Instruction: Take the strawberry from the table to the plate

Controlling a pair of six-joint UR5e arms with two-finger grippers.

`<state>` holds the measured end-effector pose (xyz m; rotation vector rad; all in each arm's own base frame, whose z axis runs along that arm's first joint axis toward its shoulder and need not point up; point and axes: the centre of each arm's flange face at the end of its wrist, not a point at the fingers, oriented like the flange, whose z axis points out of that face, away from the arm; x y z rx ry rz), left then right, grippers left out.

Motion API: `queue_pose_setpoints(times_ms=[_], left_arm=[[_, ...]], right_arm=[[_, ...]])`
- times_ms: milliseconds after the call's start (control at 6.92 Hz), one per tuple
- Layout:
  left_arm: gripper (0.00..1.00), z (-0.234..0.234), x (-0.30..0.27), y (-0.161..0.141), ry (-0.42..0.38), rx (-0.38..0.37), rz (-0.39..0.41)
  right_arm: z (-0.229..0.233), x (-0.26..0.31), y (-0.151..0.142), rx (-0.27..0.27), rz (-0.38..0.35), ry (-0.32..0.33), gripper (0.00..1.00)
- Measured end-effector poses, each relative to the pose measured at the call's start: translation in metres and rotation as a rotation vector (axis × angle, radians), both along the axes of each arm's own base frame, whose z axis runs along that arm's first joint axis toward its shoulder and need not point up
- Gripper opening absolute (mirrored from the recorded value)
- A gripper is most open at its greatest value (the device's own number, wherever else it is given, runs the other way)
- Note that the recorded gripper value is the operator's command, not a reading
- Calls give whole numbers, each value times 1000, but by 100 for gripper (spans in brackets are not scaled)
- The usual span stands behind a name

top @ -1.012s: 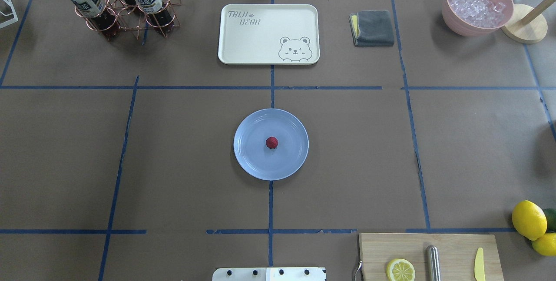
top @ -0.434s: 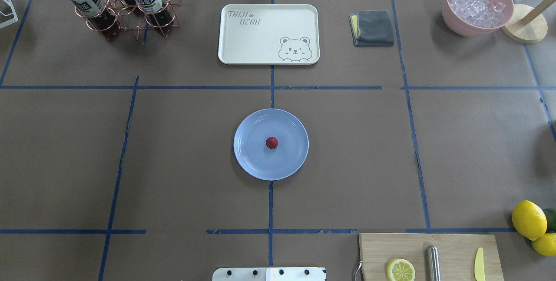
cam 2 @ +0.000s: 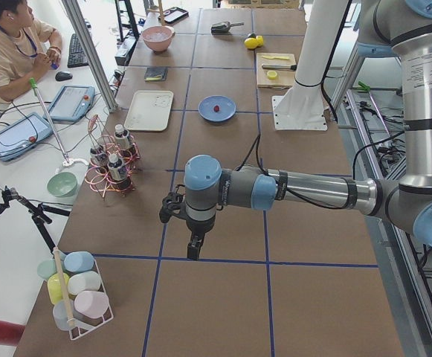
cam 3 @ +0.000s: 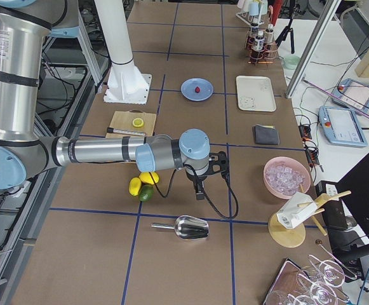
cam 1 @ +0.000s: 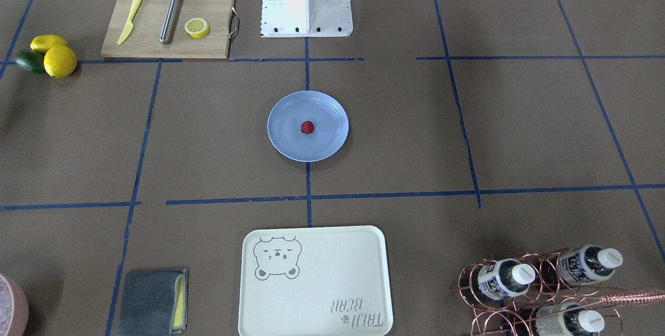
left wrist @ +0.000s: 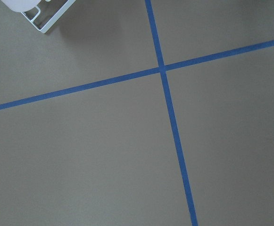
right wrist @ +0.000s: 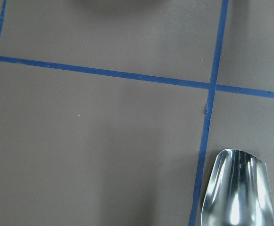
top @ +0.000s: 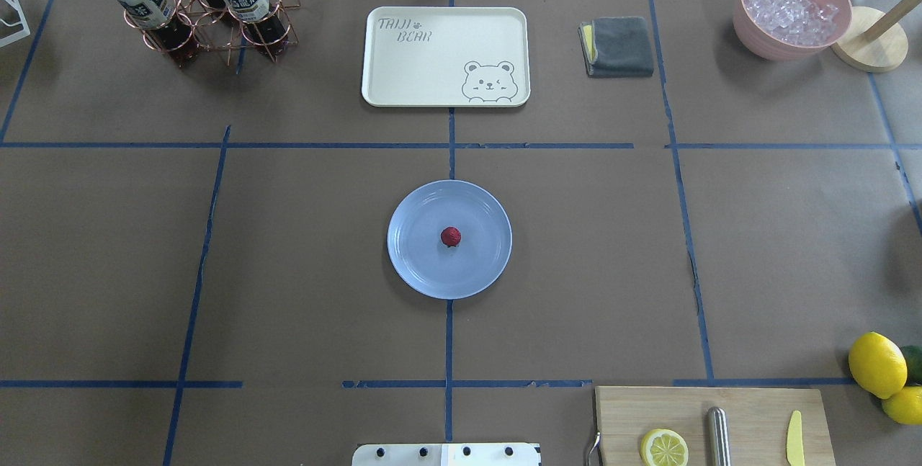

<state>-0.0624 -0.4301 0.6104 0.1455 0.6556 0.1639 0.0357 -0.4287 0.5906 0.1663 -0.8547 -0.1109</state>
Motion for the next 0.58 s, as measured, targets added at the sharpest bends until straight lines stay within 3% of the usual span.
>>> queue_pose_setpoints(times_ms=[289, 578], left_arm=[[100, 2, 0, 0, 1, -4, 0], [100, 1, 1, -3, 0, -2, 1]], right_arm=[[3, 4, 4, 37, -13, 52, 100], [8, 5, 7, 65, -48, 63, 100]])
